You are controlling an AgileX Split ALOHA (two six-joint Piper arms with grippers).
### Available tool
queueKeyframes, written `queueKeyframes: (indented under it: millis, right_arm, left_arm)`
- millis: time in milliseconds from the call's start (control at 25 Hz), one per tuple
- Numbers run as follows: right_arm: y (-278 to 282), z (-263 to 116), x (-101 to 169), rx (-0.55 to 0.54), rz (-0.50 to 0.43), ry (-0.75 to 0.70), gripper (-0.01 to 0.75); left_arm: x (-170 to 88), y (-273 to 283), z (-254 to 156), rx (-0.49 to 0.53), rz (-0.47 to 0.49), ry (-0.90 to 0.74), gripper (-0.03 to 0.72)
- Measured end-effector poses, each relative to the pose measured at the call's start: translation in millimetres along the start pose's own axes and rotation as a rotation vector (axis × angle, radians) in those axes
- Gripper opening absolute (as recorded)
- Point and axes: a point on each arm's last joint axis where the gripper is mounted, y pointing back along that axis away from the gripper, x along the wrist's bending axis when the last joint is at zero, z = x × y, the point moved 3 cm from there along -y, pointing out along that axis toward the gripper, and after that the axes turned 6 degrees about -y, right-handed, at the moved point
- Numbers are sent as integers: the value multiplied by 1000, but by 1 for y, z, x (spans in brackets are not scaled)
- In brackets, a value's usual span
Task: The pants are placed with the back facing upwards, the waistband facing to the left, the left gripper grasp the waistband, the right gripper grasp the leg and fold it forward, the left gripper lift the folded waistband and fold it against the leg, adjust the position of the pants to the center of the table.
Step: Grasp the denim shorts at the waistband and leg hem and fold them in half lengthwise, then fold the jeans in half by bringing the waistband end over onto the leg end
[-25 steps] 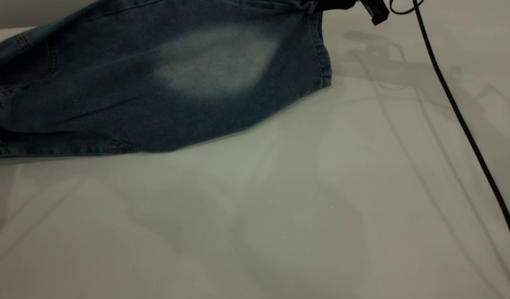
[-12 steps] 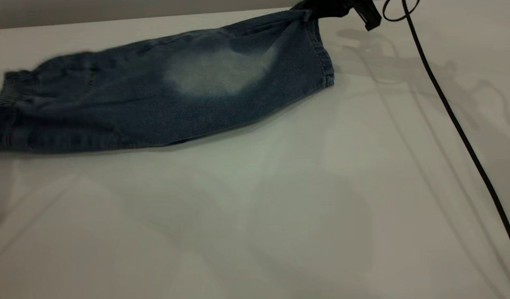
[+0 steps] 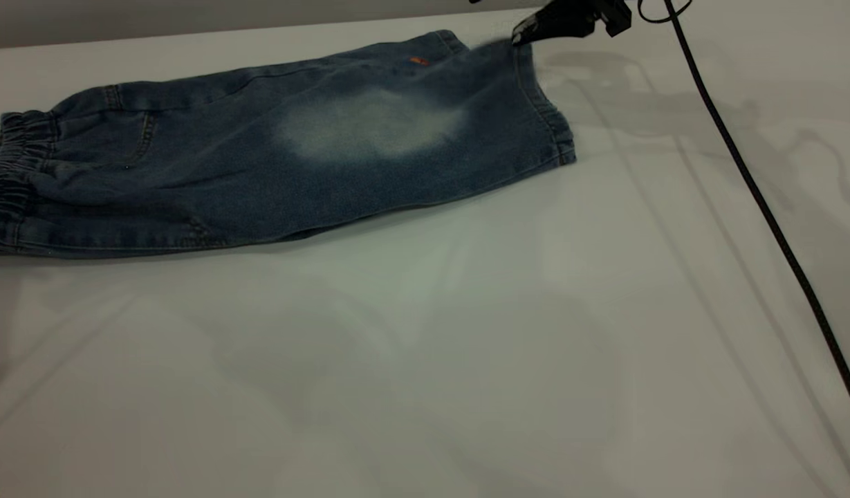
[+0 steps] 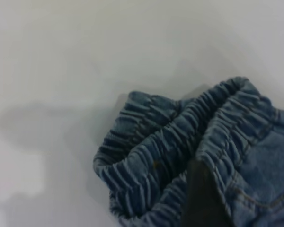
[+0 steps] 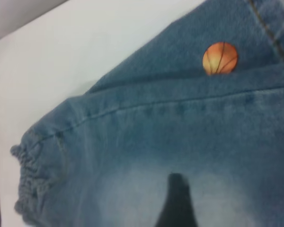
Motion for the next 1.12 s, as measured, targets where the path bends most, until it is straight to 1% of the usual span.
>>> queueKeyframes:
  millis: [80, 200, 280, 440, 560, 720, 840, 960, 1120]
  right_arm:
    - [1, -4, 3, 35, 16, 24, 530]
    - [2, -10, 6, 83, 37, 49, 547]
    - [2, -14, 8, 119, 52, 49, 549]
    - [4, -21, 10, 178, 76, 49, 549]
    - [5, -26, 12, 220, 95, 48, 549]
    - [7, -32, 18, 269, 145, 52, 549]
    - [9, -36, 23, 302, 191, 61, 549]
    - [8, -42, 30, 337, 226, 59, 549]
    - [3, -48, 36, 355, 233, 66, 532]
  left_arm:
    - [0, 5, 0, -3, -15, -70, 401]
    - [1, 17, 0, -15, -39, -176, 401]
    - [9, 23, 1, -25, -35, -196, 401]
    - [33, 35, -3, -11, -50, -144, 401]
    - [54, 39, -14, 31, -76, -104, 401]
    - [78, 39, -28, 99, -107, -43, 401]
    - [77, 40, -29, 121, -176, -90, 401]
    - [73, 42, -35, 157, -224, -222, 401]
    - [74, 41, -32, 159, -215, -335, 401]
